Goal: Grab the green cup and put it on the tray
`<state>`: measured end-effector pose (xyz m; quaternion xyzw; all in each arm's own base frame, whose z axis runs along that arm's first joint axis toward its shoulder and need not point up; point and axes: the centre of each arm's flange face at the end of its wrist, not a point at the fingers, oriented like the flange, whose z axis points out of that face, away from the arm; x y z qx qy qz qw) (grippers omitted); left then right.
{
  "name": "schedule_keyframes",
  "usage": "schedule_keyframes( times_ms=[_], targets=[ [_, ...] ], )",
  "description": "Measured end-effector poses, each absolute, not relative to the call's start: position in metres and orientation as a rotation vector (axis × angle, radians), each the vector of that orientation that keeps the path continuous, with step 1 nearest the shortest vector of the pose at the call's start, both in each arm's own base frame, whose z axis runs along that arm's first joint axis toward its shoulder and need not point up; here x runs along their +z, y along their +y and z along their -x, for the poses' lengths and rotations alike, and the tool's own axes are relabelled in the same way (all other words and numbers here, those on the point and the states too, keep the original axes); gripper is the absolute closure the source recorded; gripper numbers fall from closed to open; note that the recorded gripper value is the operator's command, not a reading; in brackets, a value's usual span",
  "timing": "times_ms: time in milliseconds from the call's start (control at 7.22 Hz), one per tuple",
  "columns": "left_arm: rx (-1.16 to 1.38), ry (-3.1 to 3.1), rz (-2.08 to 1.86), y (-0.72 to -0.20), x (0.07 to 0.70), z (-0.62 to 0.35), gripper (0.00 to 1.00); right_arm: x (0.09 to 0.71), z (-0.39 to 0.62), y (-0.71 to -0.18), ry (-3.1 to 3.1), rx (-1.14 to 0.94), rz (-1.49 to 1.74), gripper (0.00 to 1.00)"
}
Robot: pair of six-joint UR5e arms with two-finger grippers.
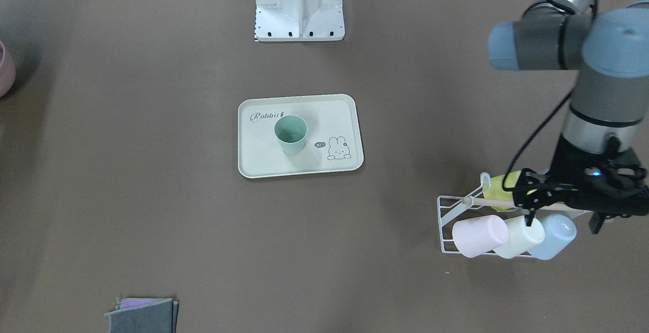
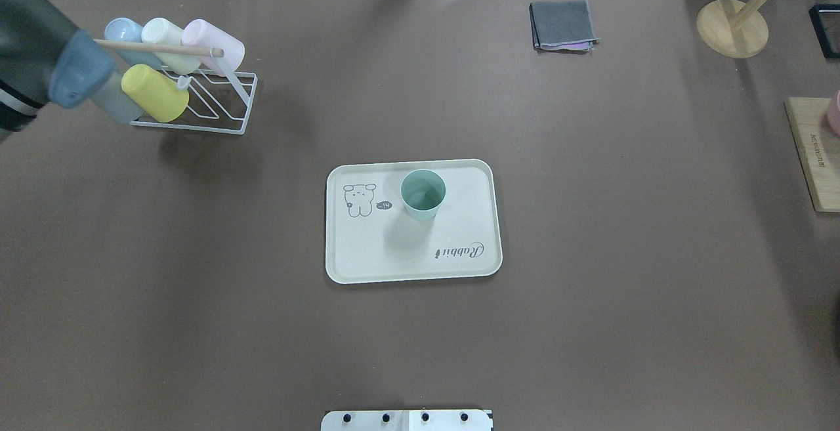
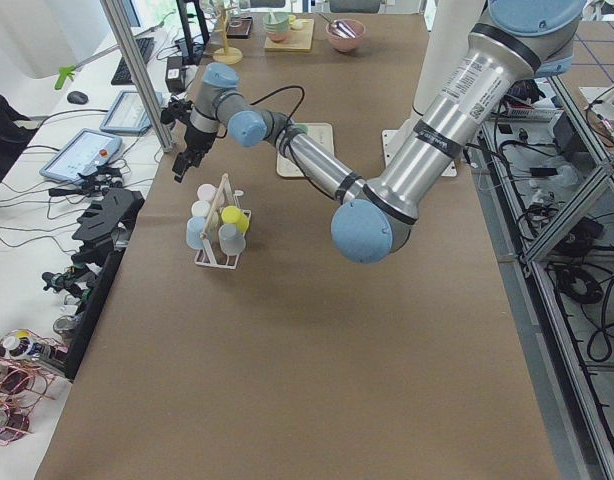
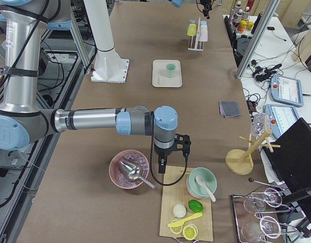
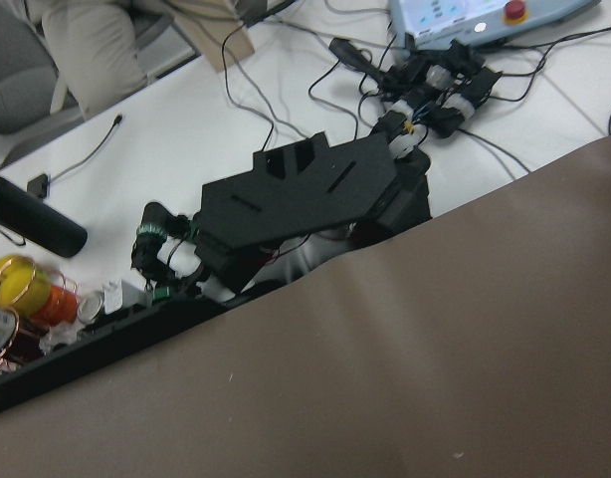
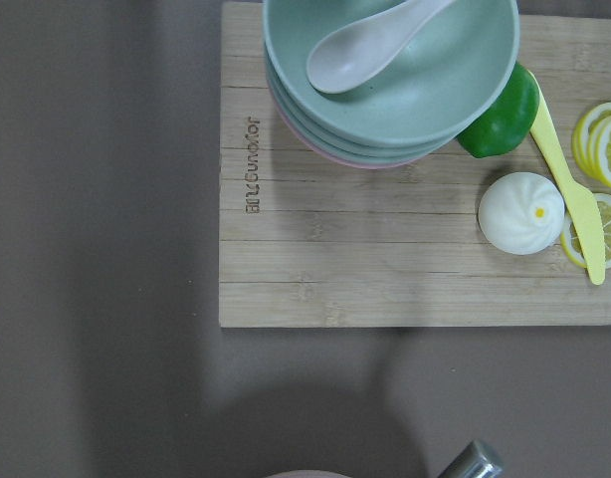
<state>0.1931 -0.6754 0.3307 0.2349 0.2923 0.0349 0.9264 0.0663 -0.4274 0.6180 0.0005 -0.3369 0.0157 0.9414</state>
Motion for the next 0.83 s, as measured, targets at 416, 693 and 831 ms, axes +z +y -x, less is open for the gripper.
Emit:
schedule_keyframes(
  times_ms=[416,693,831],
  targets=[
    [0.044,0.807,-0.232,-0.654,0.456,-0.089,0.01,0.618,-0.066,-0.427,-0.687,0.035,0.0,0.0],
    [0.017,0.913,-0.143,-0.617,0.522,-0.031,0.01,0.619,-0.067,-0.427,-0.686,0.036,0.002,0.0],
    [-0.033,0.918,-0.088,-0.589,0.559,-0.009,0.01,0.619,-0.067,-0.426,-0.686,0.037,0.004,0.0]
  ],
)
